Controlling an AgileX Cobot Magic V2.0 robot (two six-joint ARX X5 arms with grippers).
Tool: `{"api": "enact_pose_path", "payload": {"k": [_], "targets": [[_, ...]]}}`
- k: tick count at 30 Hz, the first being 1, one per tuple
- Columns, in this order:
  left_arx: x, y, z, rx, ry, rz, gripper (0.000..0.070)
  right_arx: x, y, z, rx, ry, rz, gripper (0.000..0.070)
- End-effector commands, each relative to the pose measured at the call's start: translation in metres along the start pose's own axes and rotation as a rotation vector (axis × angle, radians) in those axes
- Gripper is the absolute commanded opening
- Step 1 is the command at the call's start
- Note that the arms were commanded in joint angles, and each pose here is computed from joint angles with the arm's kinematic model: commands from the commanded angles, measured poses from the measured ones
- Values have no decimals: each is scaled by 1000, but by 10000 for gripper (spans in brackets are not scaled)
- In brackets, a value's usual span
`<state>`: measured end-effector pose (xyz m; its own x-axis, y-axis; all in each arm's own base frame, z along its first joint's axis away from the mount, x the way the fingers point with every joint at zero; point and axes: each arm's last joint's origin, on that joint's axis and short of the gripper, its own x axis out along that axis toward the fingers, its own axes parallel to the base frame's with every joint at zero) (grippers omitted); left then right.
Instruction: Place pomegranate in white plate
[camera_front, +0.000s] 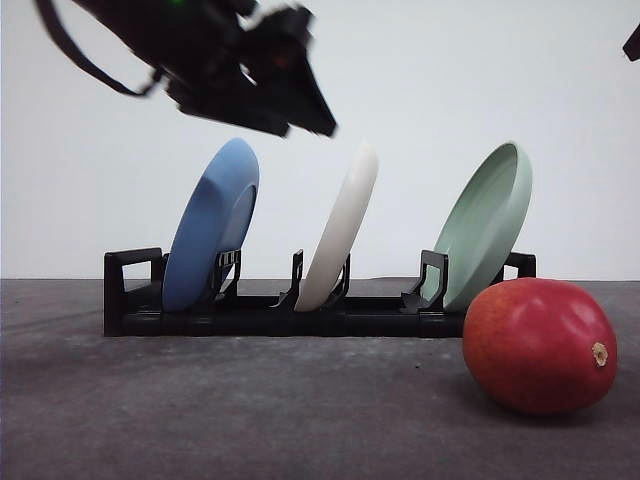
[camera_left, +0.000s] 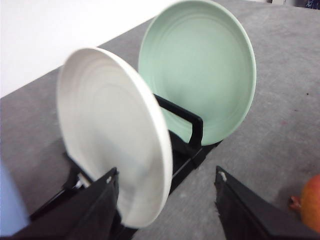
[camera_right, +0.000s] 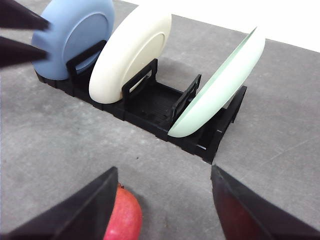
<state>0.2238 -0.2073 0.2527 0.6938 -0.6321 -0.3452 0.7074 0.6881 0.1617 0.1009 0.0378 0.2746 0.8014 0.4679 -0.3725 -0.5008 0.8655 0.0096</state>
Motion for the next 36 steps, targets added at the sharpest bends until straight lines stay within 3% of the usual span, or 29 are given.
{"api": "enact_pose_path", "payload": {"k": [1, 12, 22, 24, 27, 30, 36], "targets": [[13, -4, 4, -15, -2, -1, 360, -2, 1, 6, -11, -23, 3, 377], [75, -10, -7, -64, 105, 68, 359, -2, 1, 6, -11, -22, 2, 378], [87, -10, -6, -65, 99, 70, 348, -2, 1, 6, -11, -23, 2, 377], [87, -9, -5, -66, 89, 71, 319, -2, 1, 6, -11, -23, 2, 377], [87, -9, -3, -71, 73, 73, 151, -2, 1, 6, -11, -22, 2, 377], [87, -9, -2, -72, 67, 74, 52, -2, 1, 6, -11, -23, 3, 377], [87, -9, -2, -125, 67, 76, 22, -2, 1, 6, -11, -23, 3, 377]]}}
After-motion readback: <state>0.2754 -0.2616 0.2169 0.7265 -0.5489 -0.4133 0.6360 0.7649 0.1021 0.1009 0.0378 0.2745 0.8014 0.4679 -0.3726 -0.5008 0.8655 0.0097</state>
